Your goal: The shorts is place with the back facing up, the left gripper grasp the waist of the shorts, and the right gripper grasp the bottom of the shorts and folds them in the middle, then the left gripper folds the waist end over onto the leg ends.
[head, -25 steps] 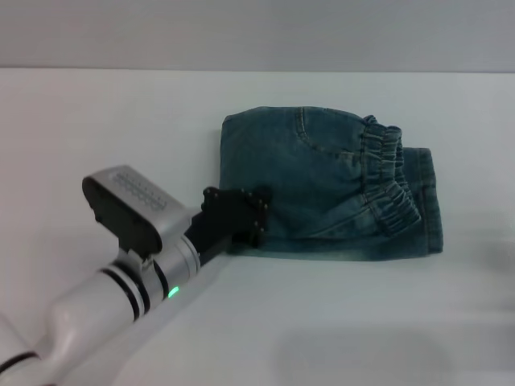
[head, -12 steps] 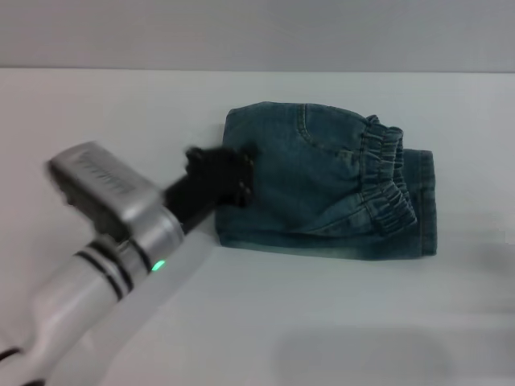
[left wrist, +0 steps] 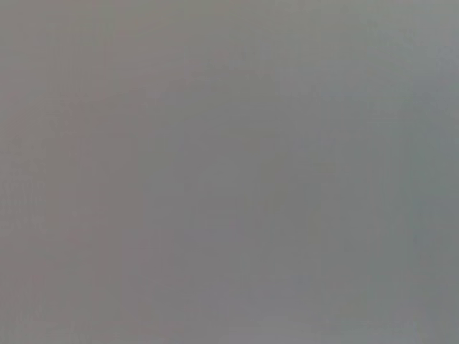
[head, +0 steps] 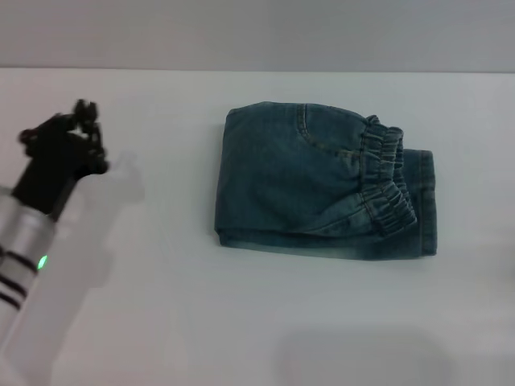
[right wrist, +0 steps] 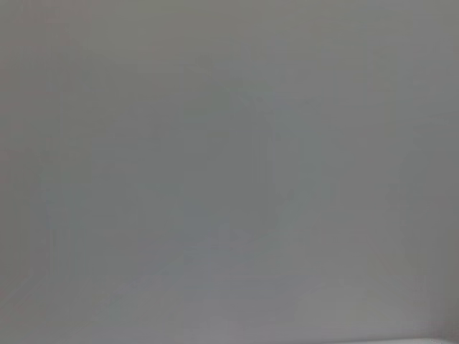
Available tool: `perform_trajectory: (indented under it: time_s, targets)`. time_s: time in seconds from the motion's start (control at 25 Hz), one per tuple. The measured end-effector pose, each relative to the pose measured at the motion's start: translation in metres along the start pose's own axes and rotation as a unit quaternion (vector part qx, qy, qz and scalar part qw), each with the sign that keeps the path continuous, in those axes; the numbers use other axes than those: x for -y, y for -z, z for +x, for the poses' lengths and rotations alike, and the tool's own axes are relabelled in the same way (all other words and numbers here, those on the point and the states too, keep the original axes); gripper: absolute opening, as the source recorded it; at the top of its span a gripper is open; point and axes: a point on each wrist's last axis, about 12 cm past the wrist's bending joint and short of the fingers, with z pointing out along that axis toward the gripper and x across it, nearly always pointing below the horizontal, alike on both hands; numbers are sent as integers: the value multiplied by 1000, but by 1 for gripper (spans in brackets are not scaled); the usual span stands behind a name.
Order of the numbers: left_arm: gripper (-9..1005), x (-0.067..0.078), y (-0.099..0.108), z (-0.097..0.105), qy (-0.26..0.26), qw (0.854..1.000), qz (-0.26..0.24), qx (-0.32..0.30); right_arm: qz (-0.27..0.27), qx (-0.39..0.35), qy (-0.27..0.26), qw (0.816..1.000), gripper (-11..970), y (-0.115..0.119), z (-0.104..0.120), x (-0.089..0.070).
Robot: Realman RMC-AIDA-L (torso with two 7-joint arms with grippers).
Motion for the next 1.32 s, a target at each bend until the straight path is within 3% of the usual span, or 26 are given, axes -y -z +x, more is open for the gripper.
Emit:
perform_trajectory:
  time_s: [0.12,0.36,0.56,0.68,0.88,1.32]
  targets:
    - [15,-5,10,3,1,1000,-14,2,22,38,-4,999,107,13,-6,7]
    - [177,-3,16,5,3,1000,-14,0,34,55,0,998,327,26,-8,12]
    - [403,0,15,5,4,1000,-7,-1,33,49,1,998,467,28,-6,12]
    - [632,1,16,5,5,1000,-6,-2,35,45,1,998,532,31,-5,13]
    - [632,3,17,7,11,1000,-1,-9,34,42,2,999,641,33,-3,12]
    - [632,2,26,10,22,1000,-6,-14,26,40,2,999,686,29,-2,10]
